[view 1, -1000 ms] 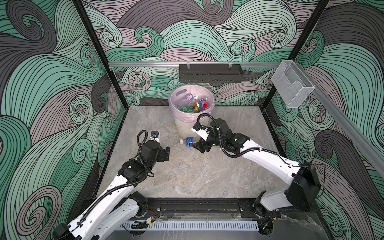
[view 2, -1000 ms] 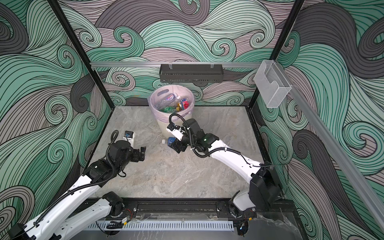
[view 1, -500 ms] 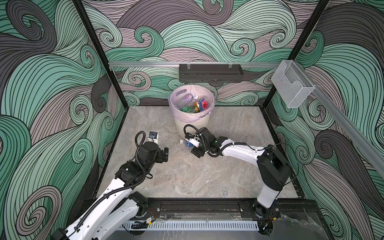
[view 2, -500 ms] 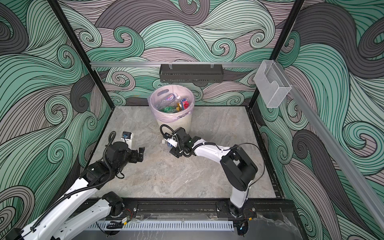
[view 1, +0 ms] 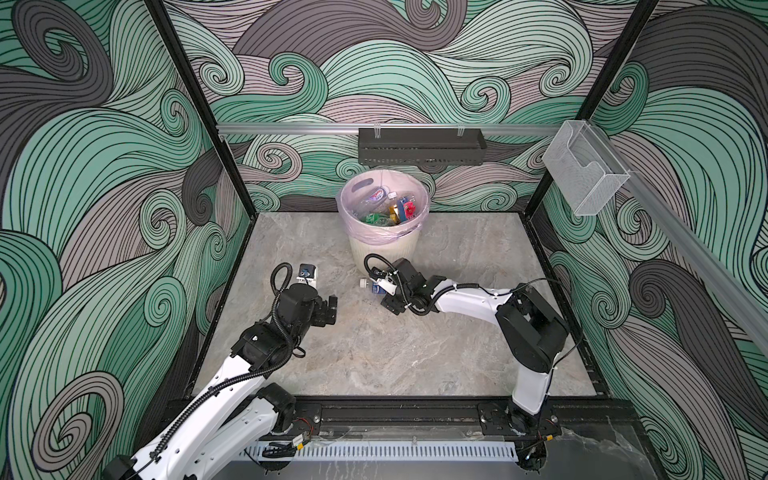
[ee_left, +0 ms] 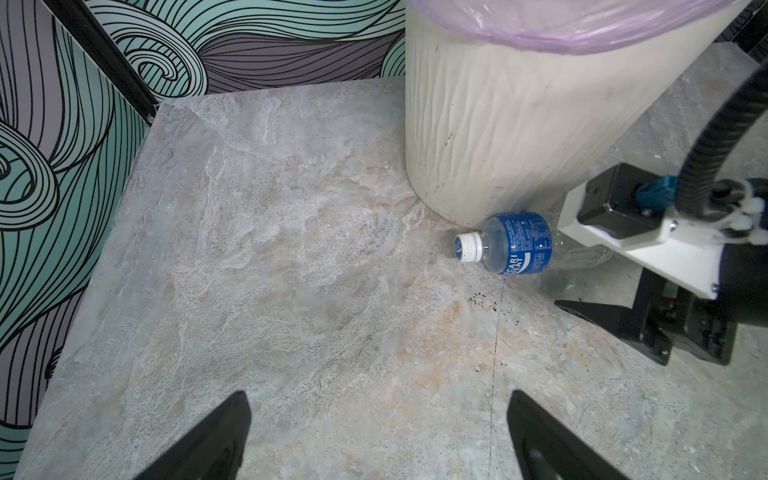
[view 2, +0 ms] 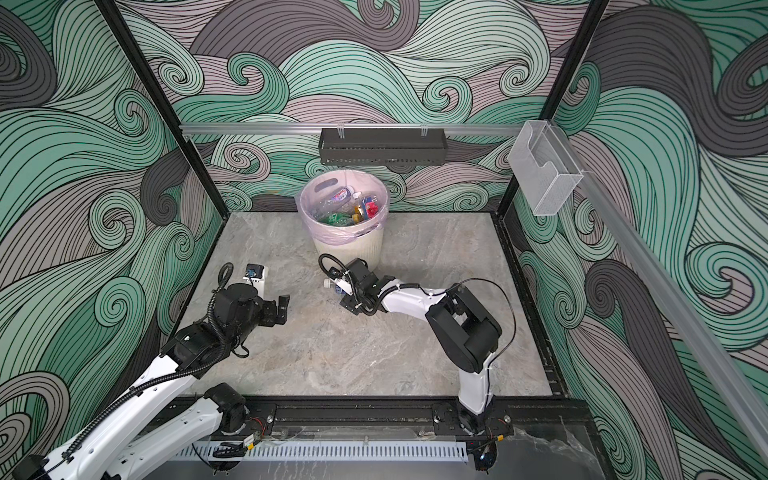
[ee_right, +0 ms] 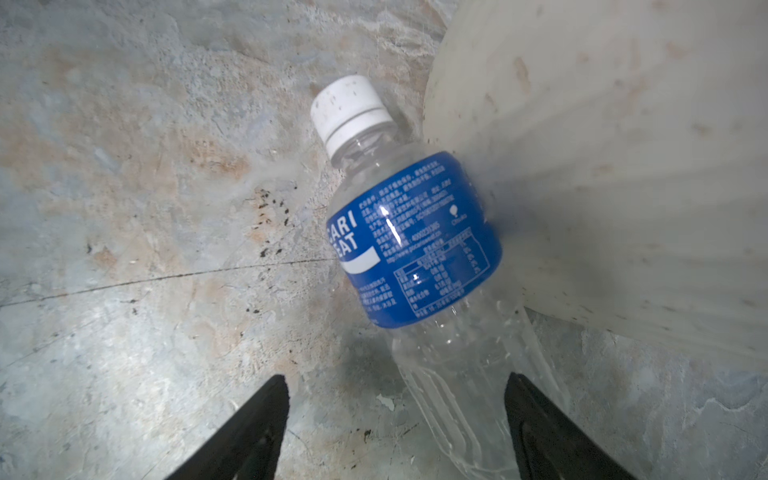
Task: Throw the plastic bottles in the bin
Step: 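Move the right gripper back down to the Pocari Sweat bottle beside the bin, then close the right gripper on the Pocari Sweat bottle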
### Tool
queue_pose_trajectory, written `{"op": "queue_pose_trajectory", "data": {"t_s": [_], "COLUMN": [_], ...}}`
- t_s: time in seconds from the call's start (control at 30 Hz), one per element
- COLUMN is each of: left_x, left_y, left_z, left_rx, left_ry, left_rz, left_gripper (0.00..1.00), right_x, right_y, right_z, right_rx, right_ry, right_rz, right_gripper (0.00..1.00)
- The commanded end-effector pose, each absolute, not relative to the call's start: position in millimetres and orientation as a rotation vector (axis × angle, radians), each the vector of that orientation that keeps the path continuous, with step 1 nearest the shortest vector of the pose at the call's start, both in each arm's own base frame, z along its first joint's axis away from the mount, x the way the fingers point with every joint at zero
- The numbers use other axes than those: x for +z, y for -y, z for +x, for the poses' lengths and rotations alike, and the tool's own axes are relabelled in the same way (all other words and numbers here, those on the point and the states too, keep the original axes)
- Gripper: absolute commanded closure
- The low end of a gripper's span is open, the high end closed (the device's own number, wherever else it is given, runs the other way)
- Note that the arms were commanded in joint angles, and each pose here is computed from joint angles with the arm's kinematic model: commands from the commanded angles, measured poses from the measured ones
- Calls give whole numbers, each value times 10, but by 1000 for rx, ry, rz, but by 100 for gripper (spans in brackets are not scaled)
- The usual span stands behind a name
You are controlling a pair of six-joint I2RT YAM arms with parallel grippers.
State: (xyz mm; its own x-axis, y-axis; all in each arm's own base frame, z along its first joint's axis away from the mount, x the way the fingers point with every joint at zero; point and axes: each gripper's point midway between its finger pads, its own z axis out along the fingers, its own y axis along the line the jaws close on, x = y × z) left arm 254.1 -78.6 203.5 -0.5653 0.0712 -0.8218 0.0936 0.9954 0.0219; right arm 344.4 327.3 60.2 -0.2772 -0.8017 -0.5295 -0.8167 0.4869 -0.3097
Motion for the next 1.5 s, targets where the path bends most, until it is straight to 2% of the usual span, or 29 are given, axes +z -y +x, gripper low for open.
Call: {"op": "queue_pose_trajectory", "data": {"t_s": [0.0, 0.4, 0.87, 1.13, 1.3, 1.47], "left_x": [2048, 1998, 1935, 1888, 1897, 1911], "left_y": [775, 742, 743, 773, 754, 747], "left_z": [2558, 2529, 2546, 2571, 2558, 2548], "left_rx": [-35, -34, -32, -39, -39, -43], "left_ry": [-2171, -2173, -2178, -2188, -2181, -2172], "left_rz": [93, 70, 57, 59, 49, 44], "left_gripper": [2, 2, 2, 2, 2, 2], "right_x": [530, 335, 484, 652, 565, 412], "right_y": [-3347, -3425, -3498, -3523, -3660, -3713], "right_z": [3498, 3454, 2801, 3026, 3162, 3266], "right_rx": [12, 55, 397, 314, 334, 315], "right_ry": [-2068, -2083, -2185, -2185, -2239, -2311], "right_rz": [-1352, -1423, -1537, -1414, -1332, -1267], "right_gripper": [17, 18, 21, 18, 16, 18]}}
